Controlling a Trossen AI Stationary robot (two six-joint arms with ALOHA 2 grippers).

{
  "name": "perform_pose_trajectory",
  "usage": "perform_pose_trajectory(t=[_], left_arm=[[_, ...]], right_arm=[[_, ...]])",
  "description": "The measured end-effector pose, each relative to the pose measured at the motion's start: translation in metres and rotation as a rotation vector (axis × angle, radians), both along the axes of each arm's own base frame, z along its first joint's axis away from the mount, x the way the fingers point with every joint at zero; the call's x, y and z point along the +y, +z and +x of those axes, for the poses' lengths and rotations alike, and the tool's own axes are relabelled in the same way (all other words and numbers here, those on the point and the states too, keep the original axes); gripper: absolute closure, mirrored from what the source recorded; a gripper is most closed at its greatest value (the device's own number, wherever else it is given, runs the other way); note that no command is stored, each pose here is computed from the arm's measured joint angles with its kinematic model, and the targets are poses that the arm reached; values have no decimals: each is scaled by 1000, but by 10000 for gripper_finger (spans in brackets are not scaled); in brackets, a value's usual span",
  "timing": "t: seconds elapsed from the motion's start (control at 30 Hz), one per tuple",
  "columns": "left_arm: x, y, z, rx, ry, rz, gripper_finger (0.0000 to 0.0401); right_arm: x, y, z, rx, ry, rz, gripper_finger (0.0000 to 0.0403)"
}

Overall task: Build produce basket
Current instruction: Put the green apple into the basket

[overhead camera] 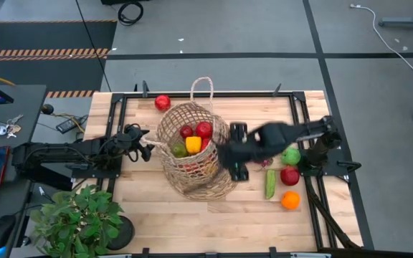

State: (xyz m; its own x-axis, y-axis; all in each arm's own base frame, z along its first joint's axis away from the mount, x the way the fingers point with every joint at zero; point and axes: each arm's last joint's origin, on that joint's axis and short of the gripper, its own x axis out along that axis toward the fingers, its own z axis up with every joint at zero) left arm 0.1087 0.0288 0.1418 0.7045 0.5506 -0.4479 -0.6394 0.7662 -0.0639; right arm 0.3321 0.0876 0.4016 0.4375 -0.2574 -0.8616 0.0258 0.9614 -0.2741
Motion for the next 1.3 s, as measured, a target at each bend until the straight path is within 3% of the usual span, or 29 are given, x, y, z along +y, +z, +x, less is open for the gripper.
perform_pose_trajectory(t=[0.23,0.47,0.73,0.9,1.1,1.3], left_arm=[[0,0,0,0,0,0,44],[0,0,0,0,0,0,44],[0,0,0,0,0,0,44],[0,0,0,0,0,0,44],[0,0,0,0,0,0,44],[0,0,0,0,0,0,44]], right_arm=[[35,-65,-22,152,29,-16,27],[35,-119,-67,321,-115,15,28],[11,-143,-119,453,-353,88,28],[-12,-152,-142,514,-495,34,28],[-44,-164,-151,559,-647,-19,28],[-66,-179,-157,709,-593,-5,28]])
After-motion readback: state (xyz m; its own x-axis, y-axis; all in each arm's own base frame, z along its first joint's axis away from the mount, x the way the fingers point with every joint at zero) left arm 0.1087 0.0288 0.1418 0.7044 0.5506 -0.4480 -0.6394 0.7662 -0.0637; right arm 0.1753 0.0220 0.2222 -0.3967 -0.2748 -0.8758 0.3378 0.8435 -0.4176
